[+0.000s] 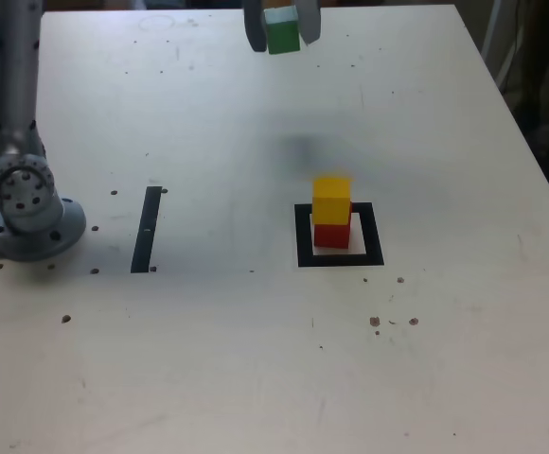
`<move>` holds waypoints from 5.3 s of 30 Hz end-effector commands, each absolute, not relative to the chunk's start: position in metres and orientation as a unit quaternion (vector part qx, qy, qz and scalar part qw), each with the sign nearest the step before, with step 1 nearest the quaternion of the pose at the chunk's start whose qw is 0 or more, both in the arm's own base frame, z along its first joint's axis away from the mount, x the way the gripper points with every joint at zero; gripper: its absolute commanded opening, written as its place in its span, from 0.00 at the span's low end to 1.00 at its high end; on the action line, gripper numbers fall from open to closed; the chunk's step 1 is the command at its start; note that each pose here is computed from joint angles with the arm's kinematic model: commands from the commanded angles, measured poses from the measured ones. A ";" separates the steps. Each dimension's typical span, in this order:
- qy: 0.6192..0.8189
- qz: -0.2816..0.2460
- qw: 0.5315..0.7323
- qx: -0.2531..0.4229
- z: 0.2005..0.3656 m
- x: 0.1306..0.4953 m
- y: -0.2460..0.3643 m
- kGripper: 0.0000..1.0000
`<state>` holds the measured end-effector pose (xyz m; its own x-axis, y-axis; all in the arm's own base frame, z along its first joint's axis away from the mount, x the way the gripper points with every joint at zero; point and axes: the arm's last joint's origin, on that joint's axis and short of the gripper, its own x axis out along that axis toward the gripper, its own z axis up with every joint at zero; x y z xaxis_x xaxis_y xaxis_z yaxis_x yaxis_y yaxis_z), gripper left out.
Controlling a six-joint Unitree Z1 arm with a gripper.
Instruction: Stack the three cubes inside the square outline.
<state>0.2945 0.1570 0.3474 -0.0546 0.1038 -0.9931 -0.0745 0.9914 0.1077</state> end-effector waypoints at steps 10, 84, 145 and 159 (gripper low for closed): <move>0.716 0.021 0.697 0.034 0.363 0.303 0.068 0.15; 0.762 0.020 0.647 0.000 0.302 0.360 -0.030 0.32; 0.733 0.025 0.679 0.003 0.366 0.275 -0.017 0.99; 0.773 0.025 0.634 0.015 0.316 0.162 -0.010 0.99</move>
